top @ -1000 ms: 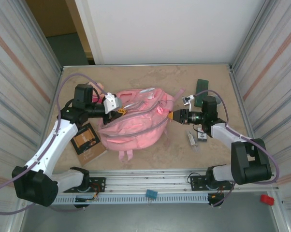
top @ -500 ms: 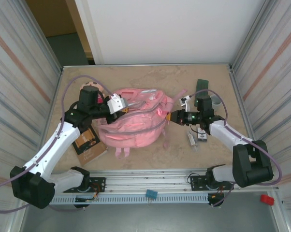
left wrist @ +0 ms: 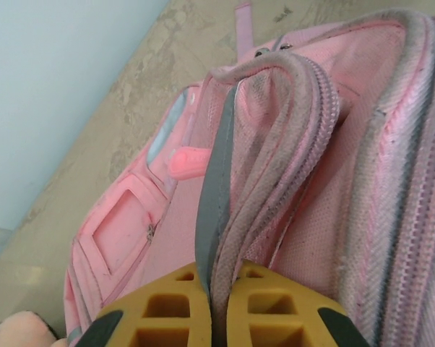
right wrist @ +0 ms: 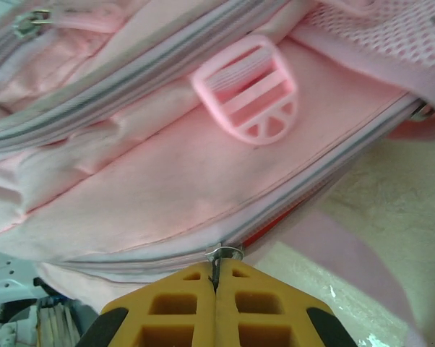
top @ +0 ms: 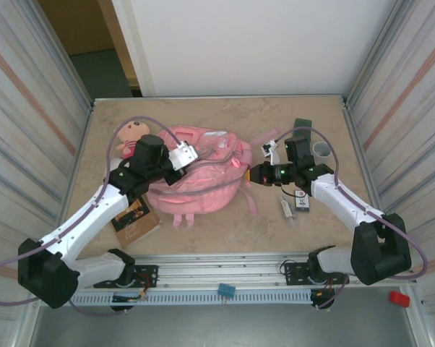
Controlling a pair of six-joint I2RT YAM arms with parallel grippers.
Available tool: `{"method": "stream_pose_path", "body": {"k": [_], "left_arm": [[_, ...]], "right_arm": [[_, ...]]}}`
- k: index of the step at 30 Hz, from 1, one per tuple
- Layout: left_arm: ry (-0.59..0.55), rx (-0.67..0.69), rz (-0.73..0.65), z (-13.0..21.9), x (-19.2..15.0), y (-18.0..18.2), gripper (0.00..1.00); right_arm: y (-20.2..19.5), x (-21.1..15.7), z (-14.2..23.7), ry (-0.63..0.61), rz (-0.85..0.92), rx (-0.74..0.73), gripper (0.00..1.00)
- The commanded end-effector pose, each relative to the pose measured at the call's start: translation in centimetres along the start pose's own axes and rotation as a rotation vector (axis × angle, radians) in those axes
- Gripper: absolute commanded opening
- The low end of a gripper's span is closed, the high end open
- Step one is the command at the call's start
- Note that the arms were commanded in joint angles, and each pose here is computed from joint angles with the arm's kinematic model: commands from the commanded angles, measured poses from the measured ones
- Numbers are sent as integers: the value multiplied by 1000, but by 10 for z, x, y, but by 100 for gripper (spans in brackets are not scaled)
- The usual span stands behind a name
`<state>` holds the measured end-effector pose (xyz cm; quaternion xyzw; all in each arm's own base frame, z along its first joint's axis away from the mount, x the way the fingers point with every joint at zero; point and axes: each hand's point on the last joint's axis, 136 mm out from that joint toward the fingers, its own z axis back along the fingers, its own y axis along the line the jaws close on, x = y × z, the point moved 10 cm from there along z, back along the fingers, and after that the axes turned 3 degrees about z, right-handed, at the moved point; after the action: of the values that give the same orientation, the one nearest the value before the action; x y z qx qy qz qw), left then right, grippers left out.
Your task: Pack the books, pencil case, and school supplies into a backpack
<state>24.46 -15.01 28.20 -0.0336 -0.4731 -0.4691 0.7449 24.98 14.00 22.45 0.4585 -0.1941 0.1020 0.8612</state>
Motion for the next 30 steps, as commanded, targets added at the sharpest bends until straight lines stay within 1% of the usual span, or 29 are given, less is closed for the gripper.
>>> {"method": "stream_pose_path", "body": {"k": [1,6,12,15,18,20,24,25,26,27,30], "left_arm": [[31,196,112,-3,-2,17,0],[11,179,172,-16,-1,3,0],[-31,164,263,-23,1,0,0],[-36,182,355,-25,4,3,0],[-51,166,465,-31,9,2,0],[-63,152,485,-36,14,-4,0],[-117,68,443,-45,24,-16,0],[-126,47,429,-45,25,-18,0],[-144,28,406,-45,27,-18,0],[-157,4,371,-43,29,-20,0],[-202,-83,267,-37,31,-24,0]], "right_arm": [[16,-4,2,70,-17,72,2],[40,-8,-15,105,40,160,0],[48,-10,-24,98,29,182,0],[59,-12,-30,87,21,191,0],[67,-16,-38,65,-5,136,0],[72,-18,-46,47,-34,138,0],[79,-24,-65,55,-58,158,0],[78,-25,-67,58,-64,165,4],[75,-24,-66,45,-79,171,13],[68,-24,-63,22,-109,172,23],[44,-19,-51,-58,-219,182,47]]}}
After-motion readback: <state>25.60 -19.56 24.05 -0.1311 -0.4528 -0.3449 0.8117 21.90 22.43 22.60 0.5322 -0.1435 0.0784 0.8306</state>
